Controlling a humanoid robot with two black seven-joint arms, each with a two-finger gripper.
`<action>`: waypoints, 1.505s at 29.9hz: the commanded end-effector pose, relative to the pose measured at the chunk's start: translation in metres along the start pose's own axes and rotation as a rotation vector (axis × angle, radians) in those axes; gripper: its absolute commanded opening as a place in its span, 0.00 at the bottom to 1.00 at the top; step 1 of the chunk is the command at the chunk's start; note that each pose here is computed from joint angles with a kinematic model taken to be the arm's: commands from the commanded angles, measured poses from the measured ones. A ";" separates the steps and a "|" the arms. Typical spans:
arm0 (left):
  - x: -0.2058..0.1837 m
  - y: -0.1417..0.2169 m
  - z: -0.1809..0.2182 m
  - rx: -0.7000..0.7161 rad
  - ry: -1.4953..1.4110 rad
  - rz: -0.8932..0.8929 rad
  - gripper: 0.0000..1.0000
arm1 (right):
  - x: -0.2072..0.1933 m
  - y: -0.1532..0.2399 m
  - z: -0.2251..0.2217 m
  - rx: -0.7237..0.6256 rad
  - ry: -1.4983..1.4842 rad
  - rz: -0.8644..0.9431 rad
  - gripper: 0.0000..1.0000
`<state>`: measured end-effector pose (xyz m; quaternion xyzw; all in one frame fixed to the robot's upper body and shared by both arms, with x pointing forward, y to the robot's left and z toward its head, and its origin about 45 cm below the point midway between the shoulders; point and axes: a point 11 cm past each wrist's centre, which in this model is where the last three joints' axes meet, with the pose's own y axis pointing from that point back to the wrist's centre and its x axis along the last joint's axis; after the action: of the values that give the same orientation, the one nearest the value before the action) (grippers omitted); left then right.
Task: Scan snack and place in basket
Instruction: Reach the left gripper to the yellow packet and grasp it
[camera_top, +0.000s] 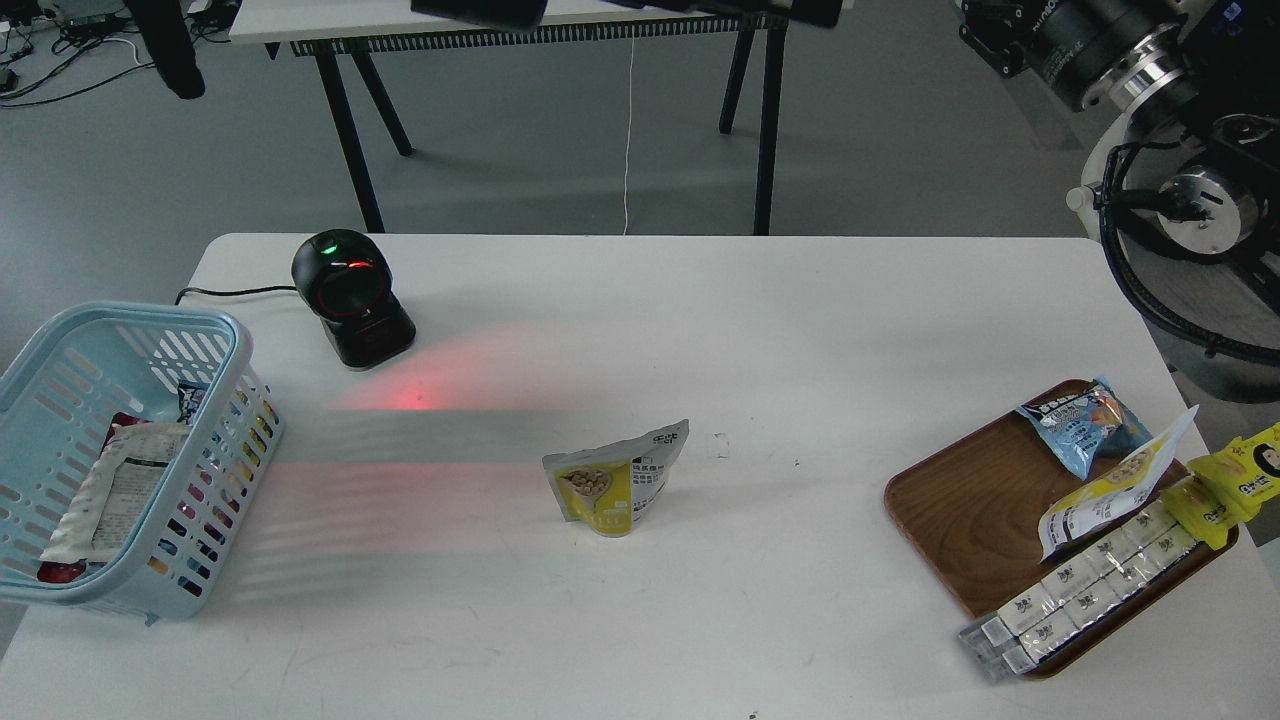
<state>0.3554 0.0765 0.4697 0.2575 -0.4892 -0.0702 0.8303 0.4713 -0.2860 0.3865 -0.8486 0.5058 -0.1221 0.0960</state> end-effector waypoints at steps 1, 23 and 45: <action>-0.037 -0.026 0.000 0.013 -0.041 -0.164 1.00 | -0.007 0.011 0.008 0.040 -0.115 -0.006 0.97; -0.132 -0.074 -0.047 0.060 -0.169 -0.381 0.97 | 0.020 0.046 0.020 0.074 -0.273 0.067 0.97; -0.207 -0.068 -0.096 0.102 -0.150 -0.450 0.68 | 0.041 0.061 0.011 0.073 -0.261 0.100 0.97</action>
<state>0.3419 0.1208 0.2426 0.3912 -0.4820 -0.2411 0.7460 0.4438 -0.3456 0.3619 -0.8280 0.5253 -0.0264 0.1945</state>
